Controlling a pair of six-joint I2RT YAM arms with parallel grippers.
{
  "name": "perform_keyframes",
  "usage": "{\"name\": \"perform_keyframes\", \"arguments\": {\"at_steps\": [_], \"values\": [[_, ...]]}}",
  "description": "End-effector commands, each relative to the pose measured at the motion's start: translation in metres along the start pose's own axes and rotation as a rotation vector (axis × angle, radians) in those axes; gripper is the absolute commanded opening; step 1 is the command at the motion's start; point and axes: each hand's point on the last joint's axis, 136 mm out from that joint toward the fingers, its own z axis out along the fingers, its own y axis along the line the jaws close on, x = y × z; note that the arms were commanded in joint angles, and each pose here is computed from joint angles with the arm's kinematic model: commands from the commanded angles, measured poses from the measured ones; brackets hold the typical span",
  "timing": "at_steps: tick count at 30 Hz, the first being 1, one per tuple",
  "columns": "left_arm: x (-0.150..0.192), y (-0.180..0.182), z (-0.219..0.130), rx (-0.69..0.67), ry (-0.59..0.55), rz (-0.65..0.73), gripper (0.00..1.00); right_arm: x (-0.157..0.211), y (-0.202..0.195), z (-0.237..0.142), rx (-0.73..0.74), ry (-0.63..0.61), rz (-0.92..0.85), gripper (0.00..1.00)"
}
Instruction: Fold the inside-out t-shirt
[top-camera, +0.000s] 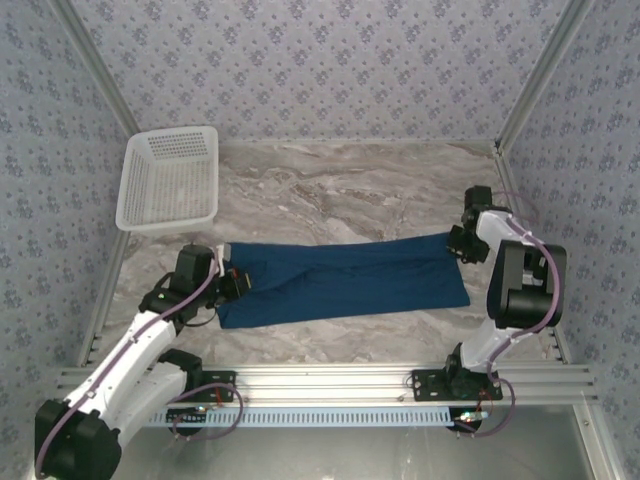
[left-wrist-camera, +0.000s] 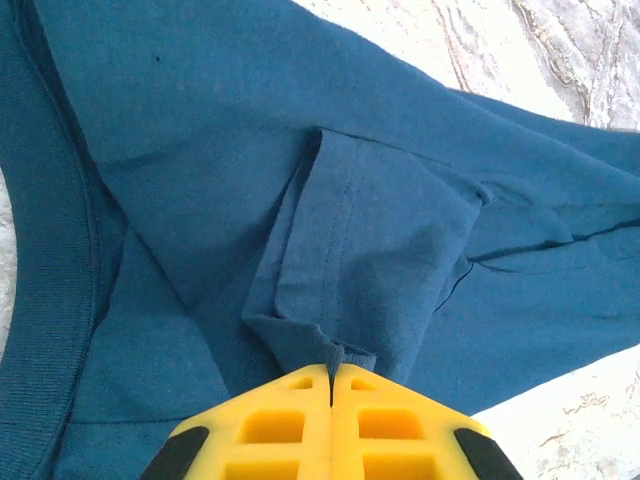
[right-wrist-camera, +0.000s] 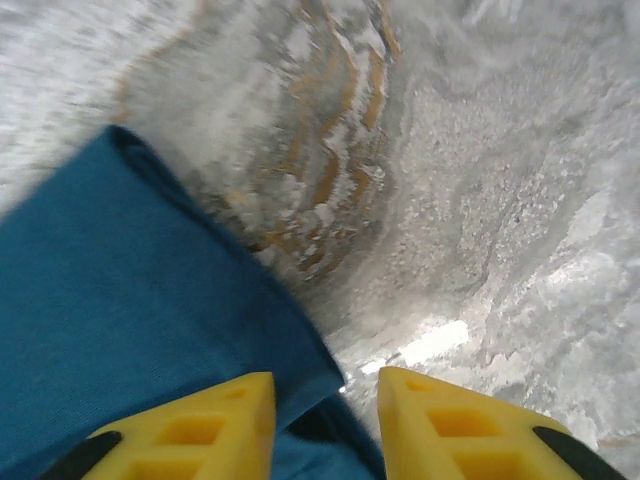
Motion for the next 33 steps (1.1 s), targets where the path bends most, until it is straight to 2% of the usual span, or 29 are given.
{"name": "perform_keyframes", "arguments": {"at_steps": [1, 4, 7, 11, 15, 21, 28, 33], "values": [[0.0, -0.004, 0.003, 0.023, 0.008, -0.003, 0.0, -0.018, 0.034, -0.04, -0.098, -0.177, -0.047, 0.42], [0.004, -0.002, 0.009, 0.018, 0.033, 0.001, 0.0, -0.005, 0.106, -0.052, -0.286, -0.214, -0.186, 0.48], [0.006, -0.003, 0.014, 0.024, 0.059, -0.001, 0.0, 0.025, 0.181, -0.051, -0.463, -0.164, -0.304, 0.51], [0.007, -0.006, 0.013, 0.036, 0.076, -0.001, 0.0, 0.06, 0.24, -0.035, -0.523, -0.074, -0.432, 0.51], [0.008, -0.006, 0.007, 0.026, 0.074, -0.015, 0.0, 0.091, 0.24, -0.013, -0.438, 0.033, -0.478, 0.44], [0.013, -0.006, -0.002, 0.025, 0.07, -0.078, 0.0, 0.118, 0.212, 0.01, -0.322, 0.071, -0.494, 0.42], [0.012, 0.002, -0.014, -0.025, 0.039, -0.102, 0.0, 0.094, 0.2, 0.025, -0.257, 0.061, -0.441, 0.45], [0.011, 0.002, -0.018, -0.031, 0.027, -0.117, 0.0, 0.079, 0.202, 0.023, -0.319, 0.082, -0.378, 0.47]]}}
